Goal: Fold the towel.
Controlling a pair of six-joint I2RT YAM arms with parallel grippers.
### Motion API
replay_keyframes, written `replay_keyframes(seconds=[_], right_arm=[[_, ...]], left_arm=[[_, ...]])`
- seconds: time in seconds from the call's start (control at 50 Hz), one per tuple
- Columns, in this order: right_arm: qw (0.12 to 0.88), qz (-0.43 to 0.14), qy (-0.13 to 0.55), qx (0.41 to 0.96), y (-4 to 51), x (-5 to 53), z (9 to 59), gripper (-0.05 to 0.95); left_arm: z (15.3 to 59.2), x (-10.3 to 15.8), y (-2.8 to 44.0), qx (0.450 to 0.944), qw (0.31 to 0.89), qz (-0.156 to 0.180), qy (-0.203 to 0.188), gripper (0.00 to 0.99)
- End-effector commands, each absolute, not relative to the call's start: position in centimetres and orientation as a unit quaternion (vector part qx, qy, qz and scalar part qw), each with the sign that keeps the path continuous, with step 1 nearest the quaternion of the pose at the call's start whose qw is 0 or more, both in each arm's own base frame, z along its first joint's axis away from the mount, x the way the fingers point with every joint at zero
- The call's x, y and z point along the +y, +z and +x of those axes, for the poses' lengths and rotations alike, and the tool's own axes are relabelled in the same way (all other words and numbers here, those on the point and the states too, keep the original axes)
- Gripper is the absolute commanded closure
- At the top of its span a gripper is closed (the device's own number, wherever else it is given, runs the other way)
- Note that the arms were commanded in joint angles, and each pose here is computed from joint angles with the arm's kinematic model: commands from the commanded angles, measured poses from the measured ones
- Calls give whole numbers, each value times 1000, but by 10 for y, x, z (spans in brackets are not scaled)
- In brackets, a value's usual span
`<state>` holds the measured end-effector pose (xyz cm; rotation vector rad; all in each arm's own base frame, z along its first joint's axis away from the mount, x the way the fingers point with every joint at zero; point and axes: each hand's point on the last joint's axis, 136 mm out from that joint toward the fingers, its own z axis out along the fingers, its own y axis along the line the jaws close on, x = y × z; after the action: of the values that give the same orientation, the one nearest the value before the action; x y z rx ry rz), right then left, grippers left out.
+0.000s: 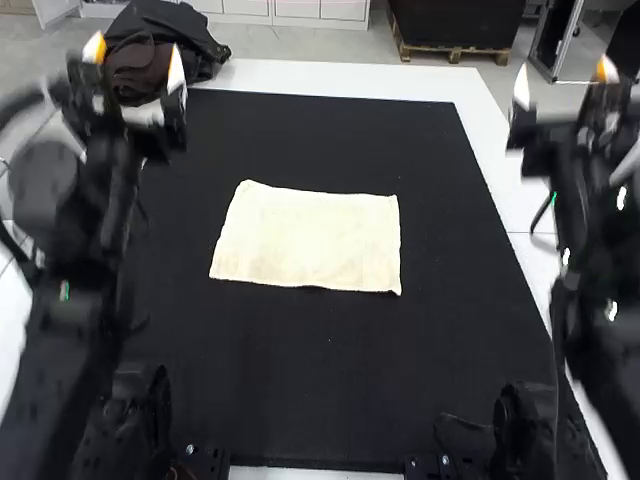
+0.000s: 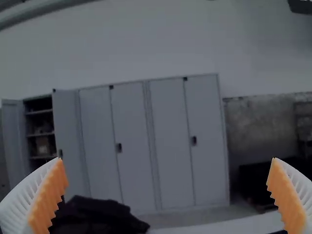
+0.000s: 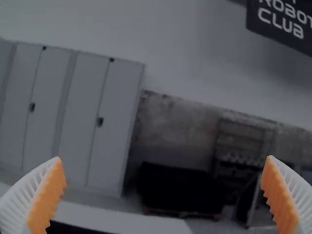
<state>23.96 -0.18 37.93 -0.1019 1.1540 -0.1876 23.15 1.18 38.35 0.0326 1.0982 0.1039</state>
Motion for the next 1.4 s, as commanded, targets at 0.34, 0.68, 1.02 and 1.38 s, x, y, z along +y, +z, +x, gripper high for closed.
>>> replay_keyframes(seconds=[0.34, 0.68, 1.02, 1.38], right_arm=[[618, 34, 11, 785, 237, -26, 427, -20], [478, -9, 36, 877, 93, 11, 440, -16], [449, -85, 60, 887, 56, 75, 441, -18], [478, -118, 78, 867, 66, 117, 464, -16]], left_arm=[[418, 47, 297, 709, 703, -38, 38, 39], [455, 42, 174, 830, 556, -10, 27, 38], [457, 27, 108, 869, 494, 14, 5, 38], [471, 31, 68, 888, 459, 40, 17, 38]])
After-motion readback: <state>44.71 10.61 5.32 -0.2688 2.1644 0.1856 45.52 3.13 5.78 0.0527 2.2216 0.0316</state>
